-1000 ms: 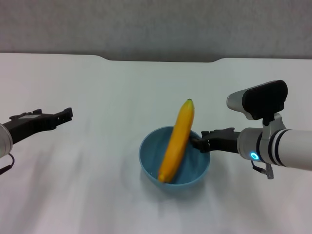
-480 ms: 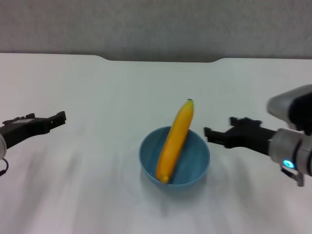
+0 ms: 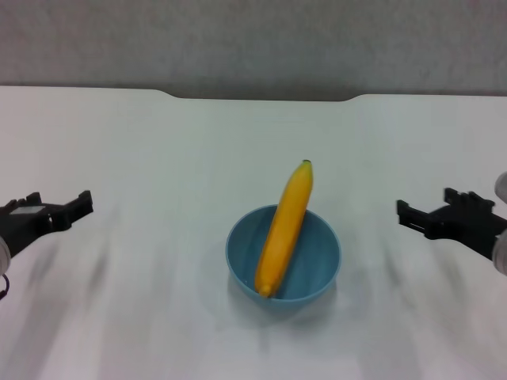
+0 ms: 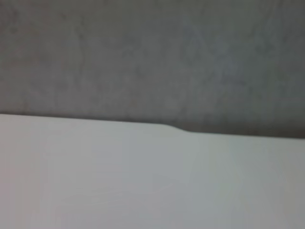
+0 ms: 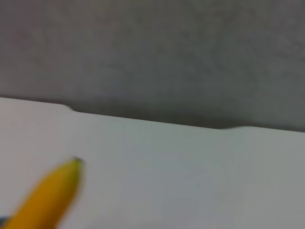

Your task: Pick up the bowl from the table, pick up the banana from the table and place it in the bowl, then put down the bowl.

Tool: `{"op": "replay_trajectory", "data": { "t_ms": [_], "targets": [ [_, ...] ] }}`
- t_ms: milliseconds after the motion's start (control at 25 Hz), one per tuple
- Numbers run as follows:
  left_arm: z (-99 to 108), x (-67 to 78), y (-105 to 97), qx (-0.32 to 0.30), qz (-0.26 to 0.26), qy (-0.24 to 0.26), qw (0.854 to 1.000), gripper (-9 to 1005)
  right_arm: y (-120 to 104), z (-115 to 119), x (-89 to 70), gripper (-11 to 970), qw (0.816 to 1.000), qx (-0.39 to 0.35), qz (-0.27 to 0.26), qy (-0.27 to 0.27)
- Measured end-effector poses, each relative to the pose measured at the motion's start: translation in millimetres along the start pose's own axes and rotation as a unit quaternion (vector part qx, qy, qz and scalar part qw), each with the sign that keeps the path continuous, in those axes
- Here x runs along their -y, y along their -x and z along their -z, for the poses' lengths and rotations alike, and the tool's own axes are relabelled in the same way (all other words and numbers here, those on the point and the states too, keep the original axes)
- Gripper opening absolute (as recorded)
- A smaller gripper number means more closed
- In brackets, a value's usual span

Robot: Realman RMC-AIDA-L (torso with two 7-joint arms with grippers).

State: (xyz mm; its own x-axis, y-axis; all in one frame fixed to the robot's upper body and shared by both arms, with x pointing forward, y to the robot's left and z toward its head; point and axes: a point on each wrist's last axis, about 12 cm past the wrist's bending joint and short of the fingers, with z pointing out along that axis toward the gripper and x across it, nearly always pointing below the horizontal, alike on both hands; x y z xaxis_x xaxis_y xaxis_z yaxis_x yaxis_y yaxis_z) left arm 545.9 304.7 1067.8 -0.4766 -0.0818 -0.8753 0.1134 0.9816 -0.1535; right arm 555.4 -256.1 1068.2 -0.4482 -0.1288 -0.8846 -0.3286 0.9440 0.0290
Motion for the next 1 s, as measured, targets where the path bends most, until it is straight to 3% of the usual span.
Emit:
{"op": "replay_trajectory", "data": {
  "t_ms": [200, 600, 720, 800, 1000],
  "targets": [
    [-5.6, 9.4, -14.6, 0.005, -0.036, 0.021, 0.999, 909, -24.6, -6.5, 4.2, 905, 0.998, -0.014, 0.025, -0.053],
    [-3.4, 36.0, -37.7, 0.037, -0.11, 0.091, 0.989, 906, -47.6, -3.1, -24.5, 905, 0.982, 0.065, 0.127, -0.126],
    [-1.4, 42.4, -45.3, 0.065, -0.121, 0.105, 0.985, 906, -56.2, 2.3, -31.8, 905, 0.978, 0.114, 0.137, -0.108],
    [0.9, 42.9, -51.1, 0.093, -0.114, 0.105, 0.984, 907, -64.1, 8.5, -32.5, 905, 0.977, 0.164, 0.117, -0.072],
    [9.1, 41.6, -71.4, 0.178, -0.099, 0.055, 0.977, 907, -73.7, 15.1, -22.8, 905, 0.976, 0.187, 0.09, -0.06]
  ]
}}
